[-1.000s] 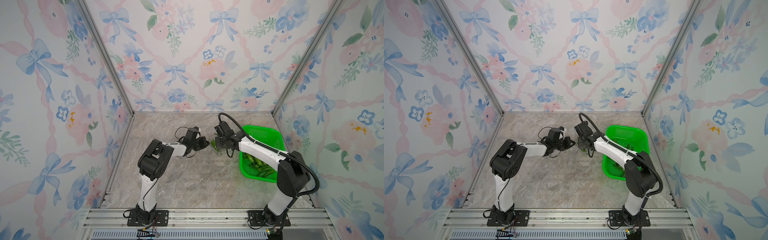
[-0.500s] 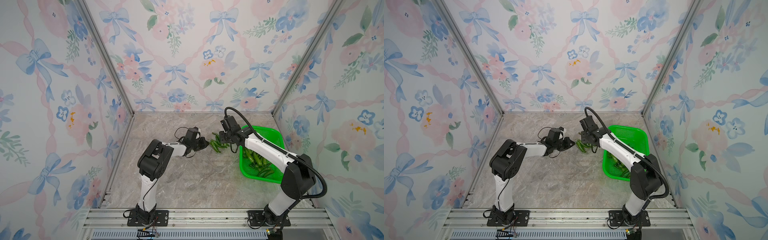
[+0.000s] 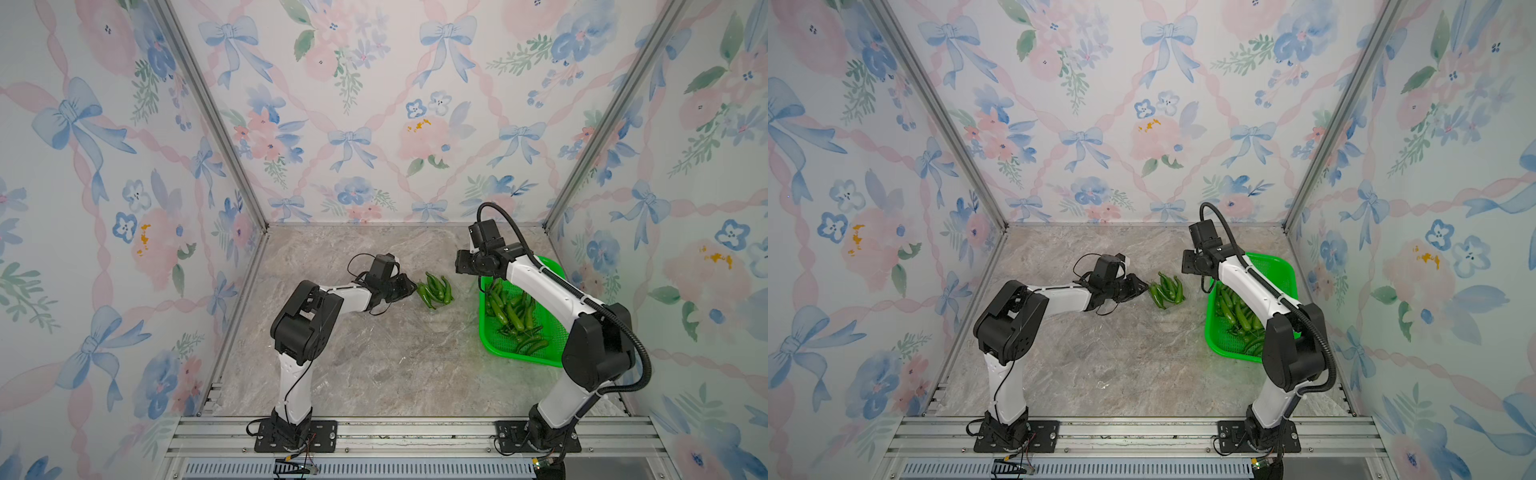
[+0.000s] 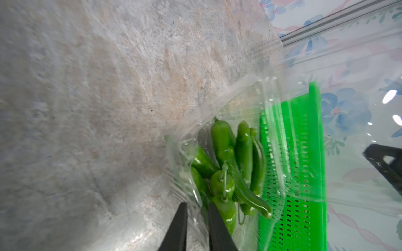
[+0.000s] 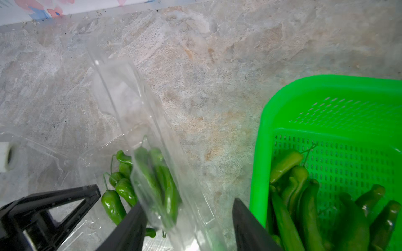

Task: Take small green peppers out of containers
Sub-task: Open the packing box at the center of the board.

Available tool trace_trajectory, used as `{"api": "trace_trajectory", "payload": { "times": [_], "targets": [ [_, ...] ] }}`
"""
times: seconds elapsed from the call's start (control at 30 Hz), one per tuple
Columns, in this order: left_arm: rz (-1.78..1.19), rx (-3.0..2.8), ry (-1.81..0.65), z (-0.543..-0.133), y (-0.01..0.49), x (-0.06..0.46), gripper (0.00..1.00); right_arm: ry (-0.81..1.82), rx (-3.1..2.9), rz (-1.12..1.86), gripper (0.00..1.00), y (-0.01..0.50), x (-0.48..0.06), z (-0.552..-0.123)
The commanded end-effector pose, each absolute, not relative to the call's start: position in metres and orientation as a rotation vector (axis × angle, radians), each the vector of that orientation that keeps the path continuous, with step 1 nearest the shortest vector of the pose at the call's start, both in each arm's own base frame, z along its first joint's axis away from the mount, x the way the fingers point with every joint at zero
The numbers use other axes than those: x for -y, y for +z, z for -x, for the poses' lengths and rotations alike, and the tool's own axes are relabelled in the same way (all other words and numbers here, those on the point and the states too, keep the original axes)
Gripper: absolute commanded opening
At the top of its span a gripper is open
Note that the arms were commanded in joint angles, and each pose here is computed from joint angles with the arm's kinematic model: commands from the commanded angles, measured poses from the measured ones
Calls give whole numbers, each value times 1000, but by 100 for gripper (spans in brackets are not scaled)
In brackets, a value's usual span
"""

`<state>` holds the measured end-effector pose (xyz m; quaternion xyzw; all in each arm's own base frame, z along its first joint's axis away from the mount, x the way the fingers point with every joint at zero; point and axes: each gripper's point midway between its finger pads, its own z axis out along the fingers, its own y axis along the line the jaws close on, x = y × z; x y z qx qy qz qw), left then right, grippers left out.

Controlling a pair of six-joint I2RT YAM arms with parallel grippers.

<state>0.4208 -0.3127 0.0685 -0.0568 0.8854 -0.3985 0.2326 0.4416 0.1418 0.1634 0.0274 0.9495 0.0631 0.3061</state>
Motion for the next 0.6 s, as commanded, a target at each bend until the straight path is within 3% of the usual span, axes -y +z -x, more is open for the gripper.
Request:
{"api": "trace_trajectory", "payload": {
  "times": [0.0, 0.1, 0.33, 0.57],
  "targets": [
    [157, -2411, -1059, -422, 83, 297, 21, 228, -2536, -43, 65, 159, -148, -454],
    [171, -2396, -1042, -423, 88, 290, 32, 227, -2512, -49, 69, 166, -142, -459],
    [195, -2379, -1018, -426, 95, 275, 35, 205, -2368, -62, 71, 203, -117, -455],
    [192, -2347, -1001, -425, 115, 264, 38, 131, -2220, -93, 71, 250, -92, -421]
  ]
}}
